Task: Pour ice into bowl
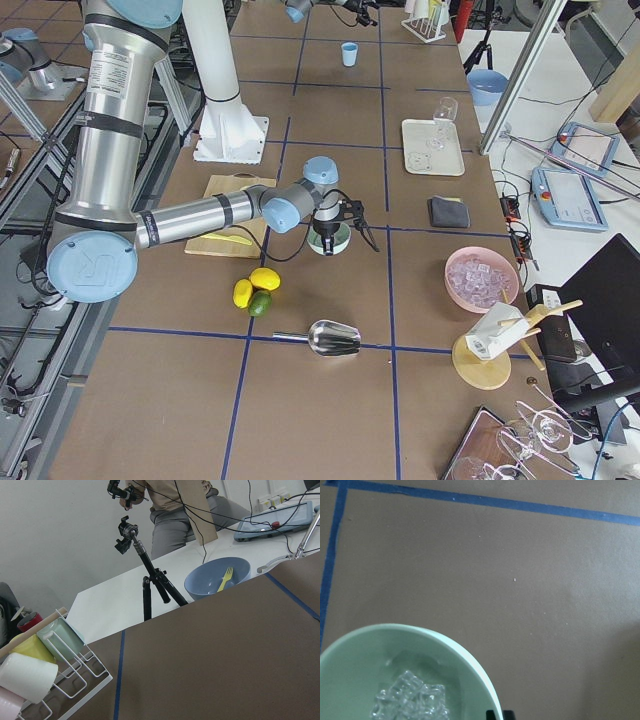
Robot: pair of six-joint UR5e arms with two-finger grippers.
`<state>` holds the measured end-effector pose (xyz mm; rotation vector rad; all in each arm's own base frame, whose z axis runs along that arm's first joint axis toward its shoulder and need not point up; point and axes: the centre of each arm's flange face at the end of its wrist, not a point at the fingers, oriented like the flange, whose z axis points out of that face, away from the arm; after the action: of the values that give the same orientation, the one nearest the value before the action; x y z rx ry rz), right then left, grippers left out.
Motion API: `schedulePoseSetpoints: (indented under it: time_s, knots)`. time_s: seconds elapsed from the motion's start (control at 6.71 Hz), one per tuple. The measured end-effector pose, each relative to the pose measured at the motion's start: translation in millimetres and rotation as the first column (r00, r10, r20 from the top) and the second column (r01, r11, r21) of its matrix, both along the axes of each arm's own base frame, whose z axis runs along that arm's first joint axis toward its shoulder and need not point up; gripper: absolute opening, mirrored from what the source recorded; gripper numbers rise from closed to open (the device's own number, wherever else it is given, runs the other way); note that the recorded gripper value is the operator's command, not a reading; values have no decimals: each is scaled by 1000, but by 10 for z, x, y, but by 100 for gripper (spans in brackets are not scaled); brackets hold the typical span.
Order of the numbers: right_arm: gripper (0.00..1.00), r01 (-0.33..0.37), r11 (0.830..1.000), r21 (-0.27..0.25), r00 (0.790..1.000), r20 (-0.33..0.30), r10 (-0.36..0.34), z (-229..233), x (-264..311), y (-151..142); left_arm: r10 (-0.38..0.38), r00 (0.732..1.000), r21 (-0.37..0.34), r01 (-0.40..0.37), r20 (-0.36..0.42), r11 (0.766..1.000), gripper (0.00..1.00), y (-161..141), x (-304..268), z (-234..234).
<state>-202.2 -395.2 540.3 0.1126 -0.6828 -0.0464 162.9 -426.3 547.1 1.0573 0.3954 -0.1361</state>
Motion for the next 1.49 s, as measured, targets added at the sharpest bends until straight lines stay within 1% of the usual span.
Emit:
schedulePoseSetpoints:
  time_s: [0.15, 0.3, 0.45, 0.74, 1.04, 1.19, 1.34, 1.49]
  knots:
    - [0, -3, 1000, -12, 1000, -9, 3, 89, 4, -29, 2, 1000, -2, -2, 0, 1000, 100, -5, -8, 4]
    - [9, -7, 1000, -21, 1000, -17, 7, 170, 28, -69, 3, 1000, -2, -3, 0, 1000, 100, -6, -11, 8]
    - [99, -7, 1000, -21, 1000, -24, 7, 241, 48, -147, 3, 1000, -3, -3, 1, 1000, 100, -1, -18, 20]
    - [100, 14, 1000, 4, 1000, -22, -14, 300, 87, -357, 16, 1000, -13, -16, -2, 1000, 100, 29, -42, 54]
    - [100, 1, 1000, 29, 1000, -4, -1, 268, 472, -527, 55, 998, -27, -55, 4, 998, 100, 16, -132, 75]
    - [100, 22, 998, 54, 999, -26, -20, 244, 778, -597, 84, 996, -31, -83, 33, 996, 100, -31, -290, 79]
    - [100, 63, 995, 73, 996, -64, -59, 163, 1098, -658, 124, 989, -37, -121, 75, 992, 100, -104, -555, 83]
    - [100, 102, 991, 84, 991, -97, -94, 71, 1412, -700, 170, 977, -62, -163, 128, 985, 100, -210, -845, 87]
